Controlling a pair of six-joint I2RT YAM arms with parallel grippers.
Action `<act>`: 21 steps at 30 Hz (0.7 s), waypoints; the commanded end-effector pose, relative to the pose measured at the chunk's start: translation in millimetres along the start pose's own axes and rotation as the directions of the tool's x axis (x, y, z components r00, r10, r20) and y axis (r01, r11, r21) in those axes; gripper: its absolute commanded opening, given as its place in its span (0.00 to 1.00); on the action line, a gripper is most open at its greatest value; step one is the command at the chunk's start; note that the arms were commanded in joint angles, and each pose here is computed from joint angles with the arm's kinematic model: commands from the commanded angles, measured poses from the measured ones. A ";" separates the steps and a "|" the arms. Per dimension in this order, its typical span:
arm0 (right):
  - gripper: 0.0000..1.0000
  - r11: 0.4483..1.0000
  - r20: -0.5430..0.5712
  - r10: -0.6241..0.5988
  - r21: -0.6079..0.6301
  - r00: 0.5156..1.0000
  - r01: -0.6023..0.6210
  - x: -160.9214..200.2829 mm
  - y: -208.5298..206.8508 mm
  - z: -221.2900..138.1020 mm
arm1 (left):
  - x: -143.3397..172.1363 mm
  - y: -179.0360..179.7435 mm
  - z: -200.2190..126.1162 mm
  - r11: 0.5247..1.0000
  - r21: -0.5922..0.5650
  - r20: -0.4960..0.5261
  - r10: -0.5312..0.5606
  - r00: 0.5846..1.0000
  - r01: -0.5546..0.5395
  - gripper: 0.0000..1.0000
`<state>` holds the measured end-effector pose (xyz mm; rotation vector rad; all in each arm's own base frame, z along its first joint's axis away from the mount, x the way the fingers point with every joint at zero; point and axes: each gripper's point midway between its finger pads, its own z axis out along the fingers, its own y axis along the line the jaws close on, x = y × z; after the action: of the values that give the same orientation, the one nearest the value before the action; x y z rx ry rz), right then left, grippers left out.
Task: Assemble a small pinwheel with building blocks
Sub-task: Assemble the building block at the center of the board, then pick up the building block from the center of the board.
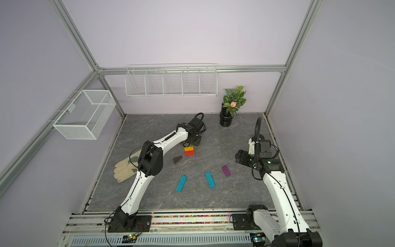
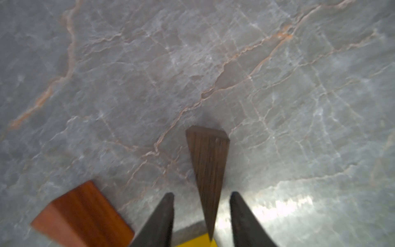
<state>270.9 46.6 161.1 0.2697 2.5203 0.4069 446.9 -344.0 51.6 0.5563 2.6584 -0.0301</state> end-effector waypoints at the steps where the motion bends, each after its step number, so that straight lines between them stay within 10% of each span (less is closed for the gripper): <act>1: 0.83 1.000 -0.142 -0.014 0.003 0.990 0.015 29.8 0.4 20.3 | -29.1 1.4 -55.9 0.995 0.069 0.126 -0.084 0.989 0.076 0.55; 9: 0.83 0.984 -0.374 -0.159 0.021 0.914 0.179 67.0 14.7 65.4 | -13.9 -4.4 -119.9 0.950 0.248 0.175 -0.237 0.956 0.191 0.62; 21: 0.82 0.926 -0.484 -0.310 0.041 0.818 0.375 74.3 21.8 102.1 | 55.8 -22.3 -126.6 0.892 0.391 0.053 -0.268 0.962 0.227 0.67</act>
<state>263.8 113.7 53.5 -0.2020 2.9947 0.2445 352.2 -320.3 130.6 0.3179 2.6321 -0.5390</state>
